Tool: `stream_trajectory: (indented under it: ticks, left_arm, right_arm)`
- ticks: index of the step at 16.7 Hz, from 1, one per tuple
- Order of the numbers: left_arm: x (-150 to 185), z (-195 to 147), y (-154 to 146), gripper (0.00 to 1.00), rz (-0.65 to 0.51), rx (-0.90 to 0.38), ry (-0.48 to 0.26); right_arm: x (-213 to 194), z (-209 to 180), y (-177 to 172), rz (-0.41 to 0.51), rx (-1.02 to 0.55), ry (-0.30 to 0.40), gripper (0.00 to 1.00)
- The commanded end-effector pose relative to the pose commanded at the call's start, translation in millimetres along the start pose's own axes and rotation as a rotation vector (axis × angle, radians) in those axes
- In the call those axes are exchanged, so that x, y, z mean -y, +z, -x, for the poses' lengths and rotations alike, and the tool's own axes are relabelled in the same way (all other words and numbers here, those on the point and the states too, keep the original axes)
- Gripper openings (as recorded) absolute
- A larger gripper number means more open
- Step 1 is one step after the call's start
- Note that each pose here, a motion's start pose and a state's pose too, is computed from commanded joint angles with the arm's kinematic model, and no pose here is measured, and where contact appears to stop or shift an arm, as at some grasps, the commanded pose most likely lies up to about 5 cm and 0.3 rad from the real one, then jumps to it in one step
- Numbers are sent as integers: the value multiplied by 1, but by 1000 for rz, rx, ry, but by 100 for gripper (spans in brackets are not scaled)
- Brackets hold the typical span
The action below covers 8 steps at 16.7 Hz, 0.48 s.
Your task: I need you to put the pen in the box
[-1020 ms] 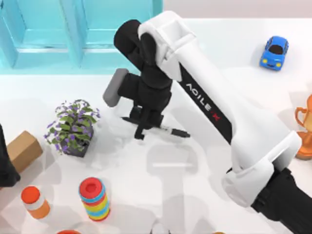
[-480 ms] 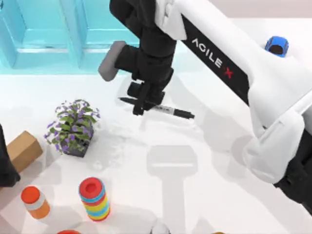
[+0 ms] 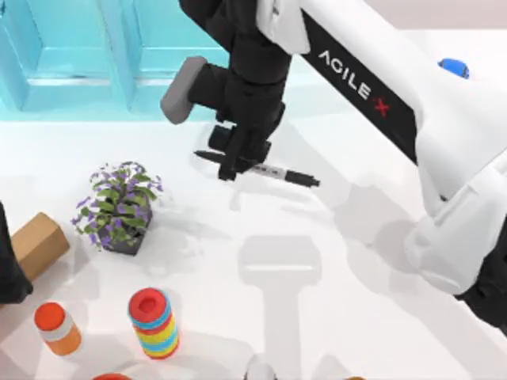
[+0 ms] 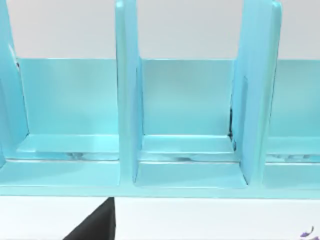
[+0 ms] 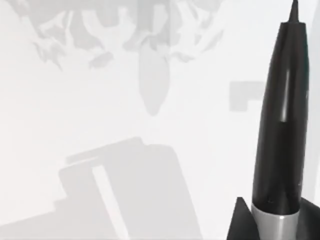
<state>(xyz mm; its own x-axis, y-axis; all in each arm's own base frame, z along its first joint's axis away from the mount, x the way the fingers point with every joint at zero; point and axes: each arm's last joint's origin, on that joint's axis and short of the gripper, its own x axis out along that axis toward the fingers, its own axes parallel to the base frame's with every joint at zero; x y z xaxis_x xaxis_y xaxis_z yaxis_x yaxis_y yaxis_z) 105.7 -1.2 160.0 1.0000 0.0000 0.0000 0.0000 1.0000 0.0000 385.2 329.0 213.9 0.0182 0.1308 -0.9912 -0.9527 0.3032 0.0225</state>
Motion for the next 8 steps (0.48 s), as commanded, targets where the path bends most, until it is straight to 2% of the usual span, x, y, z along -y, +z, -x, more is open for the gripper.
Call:
stream_trajectory:
  ticks: [2, 4, 6, 8]
  left_arm:
    - [0, 0, 0, 100, 0, 0, 0]
    - [0, 0, 0, 100, 0, 0, 0]
    - [0, 0, 0, 100, 0, 0, 0]
    - [0, 0, 0, 100, 0, 0, 0]
  right_arm:
    - [10, 3, -10, -61, -25, -2, 0]
    - [33, 12, -33, -202, -69, -11, 0]
    - [64, 27, -70, -415, -114, -30, 0]
    - [95, 48, -117, -681, -145, -63, 0]
